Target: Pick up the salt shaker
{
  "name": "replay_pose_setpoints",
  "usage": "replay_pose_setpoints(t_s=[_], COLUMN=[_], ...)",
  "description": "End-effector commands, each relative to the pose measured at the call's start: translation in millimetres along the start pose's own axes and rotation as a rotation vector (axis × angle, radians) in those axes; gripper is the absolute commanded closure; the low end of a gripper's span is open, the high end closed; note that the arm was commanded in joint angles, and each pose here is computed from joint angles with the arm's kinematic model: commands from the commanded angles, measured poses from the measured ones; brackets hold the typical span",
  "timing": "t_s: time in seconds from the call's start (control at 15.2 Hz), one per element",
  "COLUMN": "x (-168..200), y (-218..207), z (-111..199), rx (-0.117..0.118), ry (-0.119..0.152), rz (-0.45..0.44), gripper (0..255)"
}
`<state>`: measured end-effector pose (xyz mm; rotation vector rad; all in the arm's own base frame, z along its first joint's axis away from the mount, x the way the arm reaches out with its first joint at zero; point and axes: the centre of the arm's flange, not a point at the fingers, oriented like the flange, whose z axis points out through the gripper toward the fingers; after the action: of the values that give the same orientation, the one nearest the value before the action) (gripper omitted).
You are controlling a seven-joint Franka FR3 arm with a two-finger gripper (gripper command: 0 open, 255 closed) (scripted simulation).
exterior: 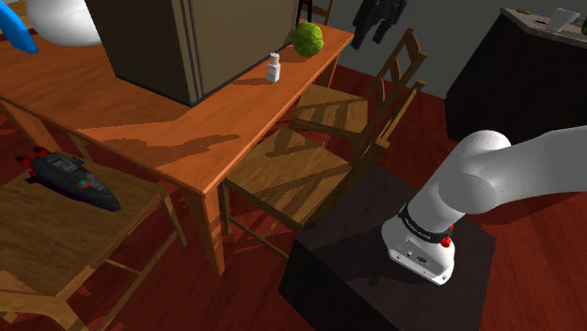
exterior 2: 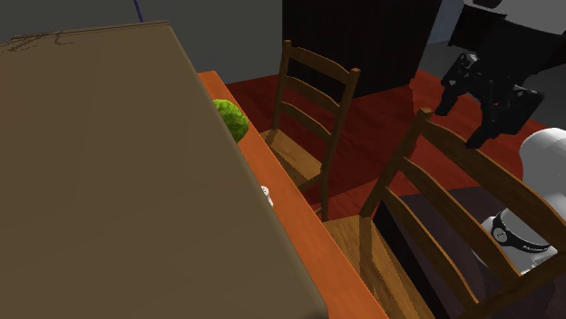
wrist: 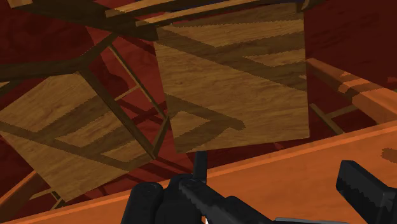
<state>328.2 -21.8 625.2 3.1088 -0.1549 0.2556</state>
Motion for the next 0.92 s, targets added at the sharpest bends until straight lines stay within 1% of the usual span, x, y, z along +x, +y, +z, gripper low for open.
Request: replay_pose_setpoints(t_s=[0.0, 0.86], x=[0, 128], y=[0, 13], z=[0, 105], rx=[0.0, 0.043], ry=[0.0, 0.052], rz=[0.0, 0.026], gripper=[0, 0])
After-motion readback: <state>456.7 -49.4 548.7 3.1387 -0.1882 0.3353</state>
